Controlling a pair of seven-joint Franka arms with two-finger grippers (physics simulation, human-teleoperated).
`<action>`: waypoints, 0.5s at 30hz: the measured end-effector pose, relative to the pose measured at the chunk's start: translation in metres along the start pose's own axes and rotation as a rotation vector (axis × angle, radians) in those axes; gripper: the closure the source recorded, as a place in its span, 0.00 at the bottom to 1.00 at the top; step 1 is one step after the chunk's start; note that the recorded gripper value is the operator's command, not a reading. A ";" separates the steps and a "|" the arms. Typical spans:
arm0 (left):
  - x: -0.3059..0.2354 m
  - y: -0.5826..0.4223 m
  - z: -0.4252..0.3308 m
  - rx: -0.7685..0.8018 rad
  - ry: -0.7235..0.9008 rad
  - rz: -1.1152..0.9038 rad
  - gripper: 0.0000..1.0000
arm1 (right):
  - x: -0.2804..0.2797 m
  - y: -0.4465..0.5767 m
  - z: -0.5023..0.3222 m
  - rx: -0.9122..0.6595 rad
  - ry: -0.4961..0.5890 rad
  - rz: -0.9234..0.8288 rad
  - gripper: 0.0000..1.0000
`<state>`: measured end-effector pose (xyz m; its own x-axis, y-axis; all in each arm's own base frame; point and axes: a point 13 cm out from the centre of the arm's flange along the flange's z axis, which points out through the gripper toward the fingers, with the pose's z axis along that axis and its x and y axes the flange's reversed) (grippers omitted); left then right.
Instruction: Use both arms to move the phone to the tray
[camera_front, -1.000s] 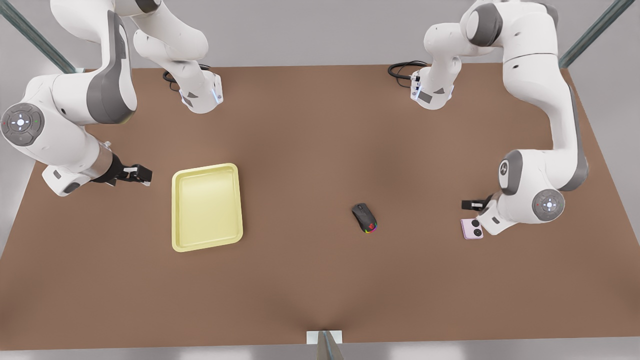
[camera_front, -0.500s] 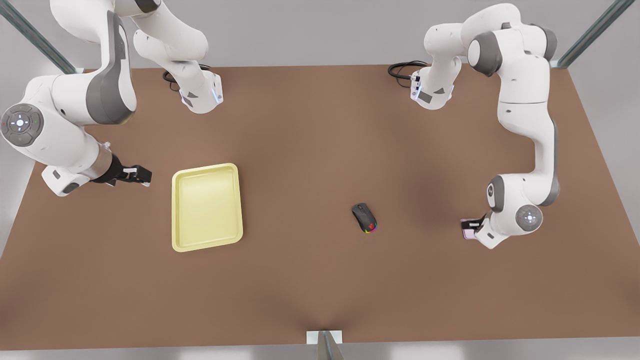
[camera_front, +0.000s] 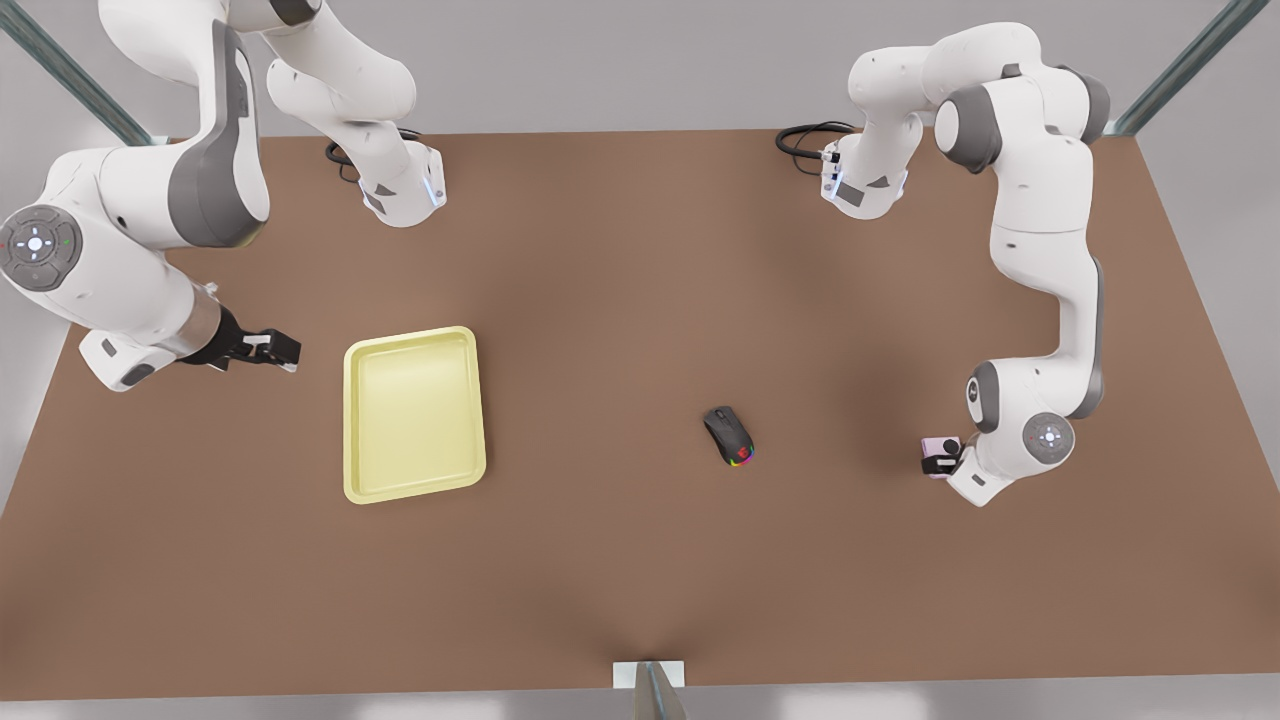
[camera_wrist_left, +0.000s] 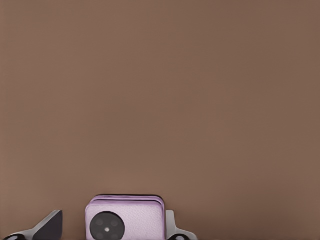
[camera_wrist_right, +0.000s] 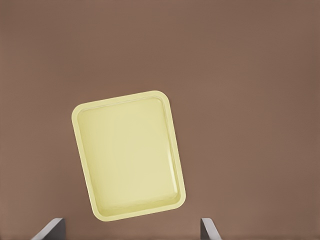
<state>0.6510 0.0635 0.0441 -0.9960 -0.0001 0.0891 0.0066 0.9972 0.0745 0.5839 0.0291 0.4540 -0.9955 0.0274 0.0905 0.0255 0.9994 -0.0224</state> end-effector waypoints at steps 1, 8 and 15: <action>0.000 0.000 0.001 0.001 -0.001 -0.001 0.00 | 0.000 0.000 0.000 0.000 0.001 0.000 0.00; 0.003 -0.002 0.007 0.006 0.000 0.001 0.00 | 0.000 0.001 0.001 0.000 0.001 -0.006 0.00; 0.015 -0.006 0.010 0.012 0.018 0.007 0.00 | -0.004 0.003 0.007 -0.001 0.005 -0.011 0.00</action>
<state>0.6348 0.0581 0.0349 -0.9942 0.0057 0.1078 0.0124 0.9980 0.0616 0.5870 0.0319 0.4470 -0.9952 0.0164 0.0962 0.0145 0.9997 -0.0208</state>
